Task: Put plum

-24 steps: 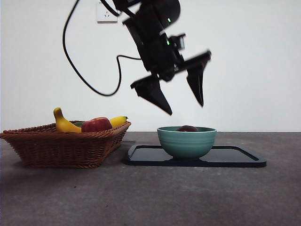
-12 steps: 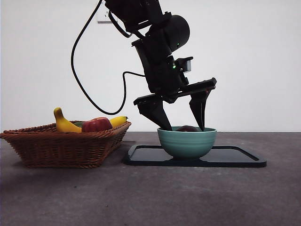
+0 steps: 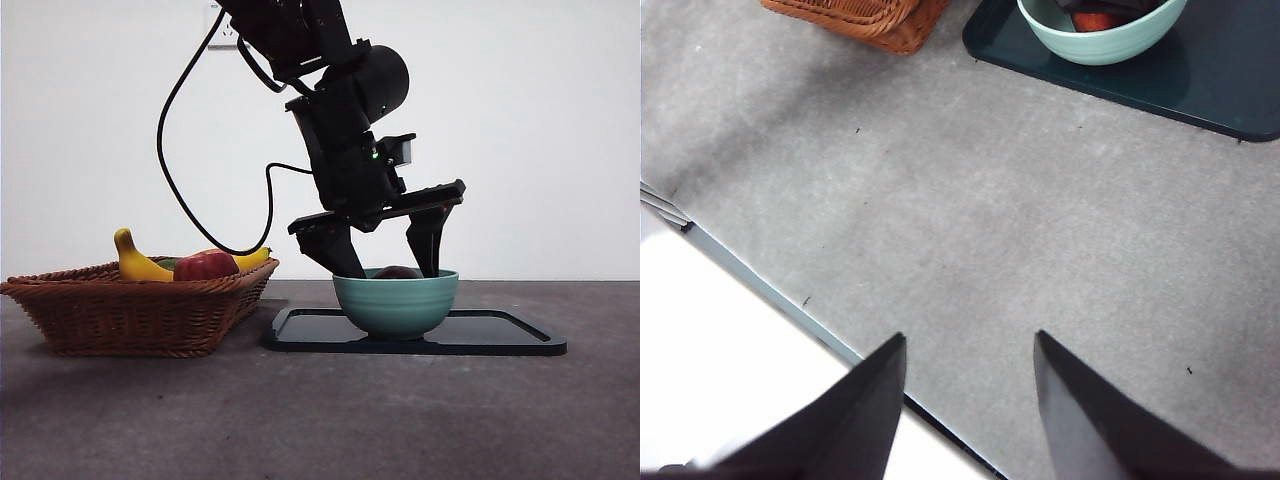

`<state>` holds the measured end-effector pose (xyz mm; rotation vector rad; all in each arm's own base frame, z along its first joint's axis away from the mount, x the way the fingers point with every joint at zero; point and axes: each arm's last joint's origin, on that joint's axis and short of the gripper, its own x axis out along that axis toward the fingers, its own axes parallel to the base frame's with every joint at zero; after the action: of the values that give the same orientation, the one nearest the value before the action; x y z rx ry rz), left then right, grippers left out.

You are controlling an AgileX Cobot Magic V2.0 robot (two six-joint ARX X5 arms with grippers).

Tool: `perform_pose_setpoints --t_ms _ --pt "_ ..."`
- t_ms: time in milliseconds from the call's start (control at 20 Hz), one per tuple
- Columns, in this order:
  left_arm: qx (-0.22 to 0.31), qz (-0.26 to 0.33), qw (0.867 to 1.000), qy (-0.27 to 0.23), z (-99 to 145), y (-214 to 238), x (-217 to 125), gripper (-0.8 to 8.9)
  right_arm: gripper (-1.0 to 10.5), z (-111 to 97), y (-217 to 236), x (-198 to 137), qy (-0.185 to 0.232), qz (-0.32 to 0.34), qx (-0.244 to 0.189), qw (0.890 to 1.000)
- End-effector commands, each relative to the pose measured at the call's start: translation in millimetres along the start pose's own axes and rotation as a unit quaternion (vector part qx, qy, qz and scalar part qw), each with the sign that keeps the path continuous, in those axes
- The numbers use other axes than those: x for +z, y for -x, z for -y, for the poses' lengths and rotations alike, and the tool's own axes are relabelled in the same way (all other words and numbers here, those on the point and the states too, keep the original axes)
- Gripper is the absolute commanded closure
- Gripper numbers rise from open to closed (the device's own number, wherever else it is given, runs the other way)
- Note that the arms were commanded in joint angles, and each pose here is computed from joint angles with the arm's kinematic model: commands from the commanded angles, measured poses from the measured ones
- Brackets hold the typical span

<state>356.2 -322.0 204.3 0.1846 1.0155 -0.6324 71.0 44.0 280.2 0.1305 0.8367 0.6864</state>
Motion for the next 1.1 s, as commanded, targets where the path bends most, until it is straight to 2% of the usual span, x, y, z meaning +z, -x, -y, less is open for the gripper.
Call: perform_pose_setpoints --t_ms 50,200,650,900,1100 --pt "-0.001 -0.001 1.000 -0.007 5 -10 2 4.86 7.4 -1 1 2 0.002 0.005 0.002 1.000" --pt "0.000 -0.003 1.000 -0.009 5 -10 1 5.44 7.4 -1 1 2 0.002 0.005 0.002 1.000" --pt "0.000 0.002 1.000 -0.008 5 -3 3 5.44 7.4 -1 1 2 0.003 0.005 0.002 1.000" --pt "-0.005 0.037 0.999 -0.010 8 31 16 5.43 7.4 -1 1 2 0.004 0.007 0.001 1.000" --pt "-0.011 0.075 0.997 -0.024 11 78 26 5.43 7.4 -1 1 2 0.004 0.007 0.001 1.000"
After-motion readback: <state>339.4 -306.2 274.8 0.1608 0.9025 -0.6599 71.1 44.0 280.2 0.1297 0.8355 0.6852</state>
